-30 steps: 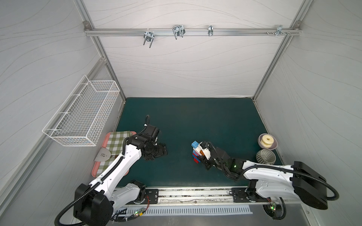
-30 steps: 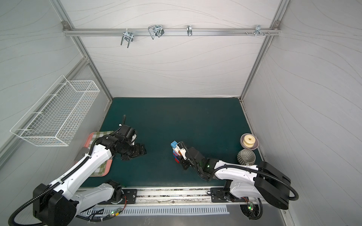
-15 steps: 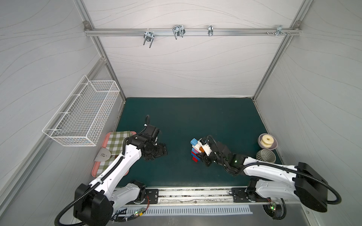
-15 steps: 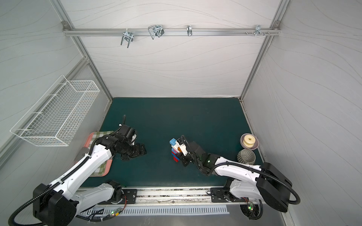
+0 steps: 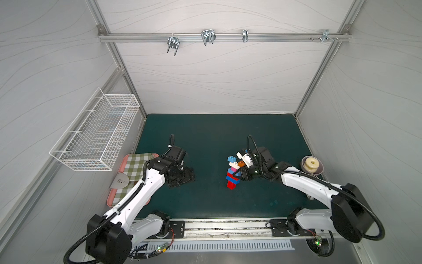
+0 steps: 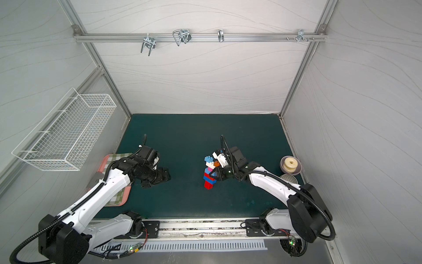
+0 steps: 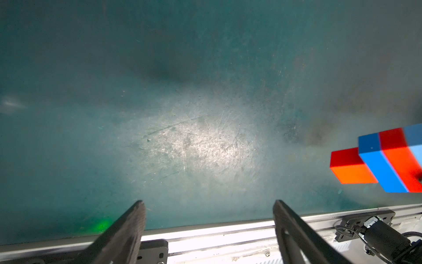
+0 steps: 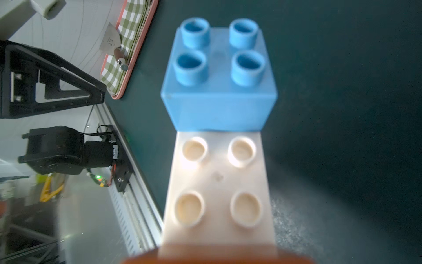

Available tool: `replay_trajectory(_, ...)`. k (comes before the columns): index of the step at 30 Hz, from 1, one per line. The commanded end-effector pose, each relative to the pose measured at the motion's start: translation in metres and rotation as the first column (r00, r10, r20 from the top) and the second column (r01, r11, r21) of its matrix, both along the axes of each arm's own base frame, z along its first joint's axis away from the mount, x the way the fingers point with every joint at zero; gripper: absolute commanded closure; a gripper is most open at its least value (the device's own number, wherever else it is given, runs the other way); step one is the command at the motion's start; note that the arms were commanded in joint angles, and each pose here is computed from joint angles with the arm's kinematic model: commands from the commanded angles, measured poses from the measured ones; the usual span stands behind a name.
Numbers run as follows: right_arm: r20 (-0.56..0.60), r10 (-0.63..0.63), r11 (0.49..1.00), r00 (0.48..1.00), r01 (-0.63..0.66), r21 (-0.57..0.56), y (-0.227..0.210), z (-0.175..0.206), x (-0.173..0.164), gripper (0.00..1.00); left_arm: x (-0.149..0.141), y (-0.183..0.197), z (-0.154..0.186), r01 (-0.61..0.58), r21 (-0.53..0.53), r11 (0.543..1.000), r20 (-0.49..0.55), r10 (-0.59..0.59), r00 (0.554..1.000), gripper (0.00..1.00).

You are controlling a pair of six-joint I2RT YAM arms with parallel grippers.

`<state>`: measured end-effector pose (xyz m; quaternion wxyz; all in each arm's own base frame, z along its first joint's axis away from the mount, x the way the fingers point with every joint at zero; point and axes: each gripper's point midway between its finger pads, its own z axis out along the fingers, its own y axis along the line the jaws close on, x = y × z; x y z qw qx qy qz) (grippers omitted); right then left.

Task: Assemble a carrot with lego
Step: Adjust the lego brick at the center of the board.

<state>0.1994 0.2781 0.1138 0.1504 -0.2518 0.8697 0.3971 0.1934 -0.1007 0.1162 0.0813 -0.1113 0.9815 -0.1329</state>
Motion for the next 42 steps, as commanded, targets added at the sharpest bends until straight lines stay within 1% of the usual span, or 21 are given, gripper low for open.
replay_trajectory(1,-0.153,0.072,0.996,0.986,-0.063,0.061,0.008,0.008,-0.017,0.72,0.009,0.001,0.011,-0.005,0.009,1.0,0.033,0.005,0.999,0.12)
replay_trajectory(7,-0.27,0.117,0.99,0.956,-0.089,0.113,0.011,0.004,-0.019,0.73,0.012,0.0,0.011,-0.01,0.006,1.0,0.035,0.01,0.999,0.12)
replay_trajectory(13,-0.374,0.132,0.991,0.918,-0.108,0.084,0.007,-0.012,-0.023,0.73,0.014,-0.001,0.01,-0.008,0.006,1.0,0.034,0.008,0.999,0.12)
replay_trajectory(21,-0.471,0.132,0.991,0.872,-0.111,0.071,0.003,-0.024,-0.027,0.73,0.015,-0.002,0.008,-0.004,0.004,1.0,0.03,0.004,1.0,0.12)
replay_trajectory(30,-0.537,0.138,0.99,0.832,-0.124,0.063,0.003,-0.041,-0.031,0.71,0.013,-0.001,0.007,-0.012,0.003,1.0,0.029,0.012,0.999,0.12)
replay_trajectory(35,-0.555,0.148,0.989,0.819,-0.13,0.072,0.004,-0.047,-0.03,0.7,0.013,-0.001,0.006,-0.016,0.003,1.0,0.031,0.016,0.999,0.12)
replay_trajectory(40,-0.572,0.148,0.989,0.807,-0.135,0.066,0.003,-0.053,-0.03,0.66,0.013,0.0,0.006,-0.021,0.002,1.0,0.033,0.021,0.999,0.12)
replay_trajectory(42,-0.573,0.145,0.989,0.807,-0.137,0.056,0.002,-0.055,-0.03,0.63,0.013,0.0,0.006,-0.023,0.003,1.0,0.035,0.023,0.999,0.12)
